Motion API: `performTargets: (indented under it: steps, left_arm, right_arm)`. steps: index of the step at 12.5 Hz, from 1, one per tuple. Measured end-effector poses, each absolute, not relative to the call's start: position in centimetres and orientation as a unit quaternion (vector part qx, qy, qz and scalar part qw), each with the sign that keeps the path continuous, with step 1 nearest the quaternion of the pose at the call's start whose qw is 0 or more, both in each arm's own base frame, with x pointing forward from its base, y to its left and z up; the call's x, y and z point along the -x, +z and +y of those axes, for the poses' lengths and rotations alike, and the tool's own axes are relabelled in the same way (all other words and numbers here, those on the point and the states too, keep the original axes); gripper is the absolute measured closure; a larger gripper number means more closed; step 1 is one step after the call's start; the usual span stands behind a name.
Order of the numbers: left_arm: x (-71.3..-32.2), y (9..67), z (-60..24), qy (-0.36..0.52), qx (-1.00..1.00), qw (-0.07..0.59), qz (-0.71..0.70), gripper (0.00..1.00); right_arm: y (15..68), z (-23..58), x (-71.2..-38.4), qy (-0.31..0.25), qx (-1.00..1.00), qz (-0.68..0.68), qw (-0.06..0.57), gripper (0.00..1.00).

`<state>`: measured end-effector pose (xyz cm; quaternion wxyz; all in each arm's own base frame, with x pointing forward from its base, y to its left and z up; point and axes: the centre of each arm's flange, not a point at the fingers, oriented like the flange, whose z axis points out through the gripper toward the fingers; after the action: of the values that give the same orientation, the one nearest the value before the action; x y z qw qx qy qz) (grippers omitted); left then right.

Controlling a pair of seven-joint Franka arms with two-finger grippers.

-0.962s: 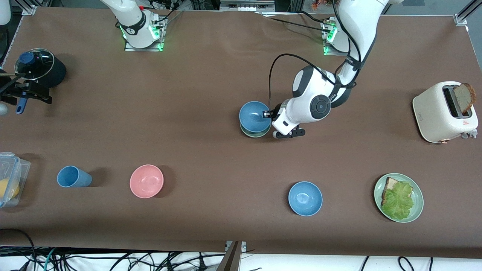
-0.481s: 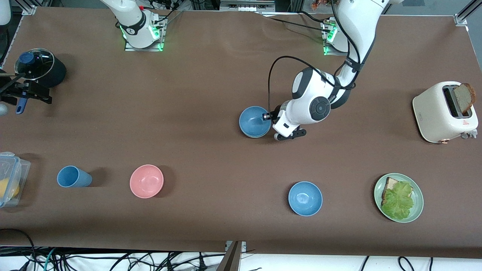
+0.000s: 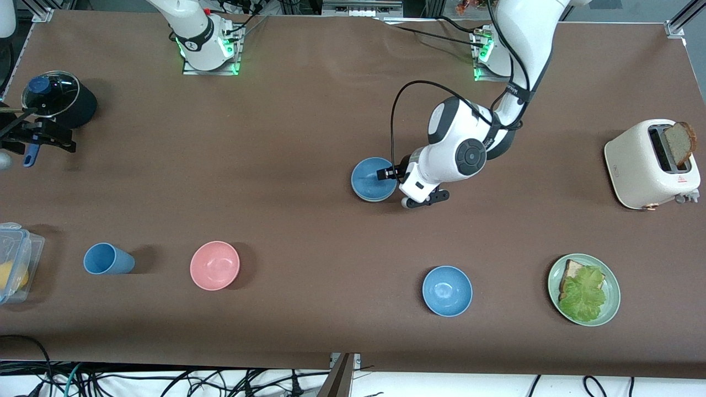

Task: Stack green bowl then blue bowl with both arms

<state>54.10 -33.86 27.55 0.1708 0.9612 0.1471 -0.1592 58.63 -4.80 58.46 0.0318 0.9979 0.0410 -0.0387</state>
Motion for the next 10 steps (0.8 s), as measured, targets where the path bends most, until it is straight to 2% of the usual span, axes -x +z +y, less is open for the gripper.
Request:
performTargets:
  steps: [1,4,8,10]
  left_arm:
    - [-55.0,29.8,-31.8,-0.160,-0.959,0.173,0.154,0.00]
    - [-57.0,37.7,-21.4,-0.160,-0.960,0.147,0.175,0.00]
    - [-56.0,44.6,-10.6,-0.128,-0.979,0.072,0.139,0.00]
    - [-55.5,47.5,-6.3,-0.105,-0.985,0.066,0.120,0.00]
  right_arm:
    - [58.5,-4.8,-58.6,-0.039,-0.998,0.041,0.032,0.00]
    - [58.5,-4.9,-58.6,-0.038,-0.998,0.040,0.032,0.00]
    - [58.5,-4.9,-58.6,-0.038,-0.998,0.040,0.032,0.00]
    - [58.5,-5.0,-58.6,-0.038,-0.998,0.040,0.032,0.00]
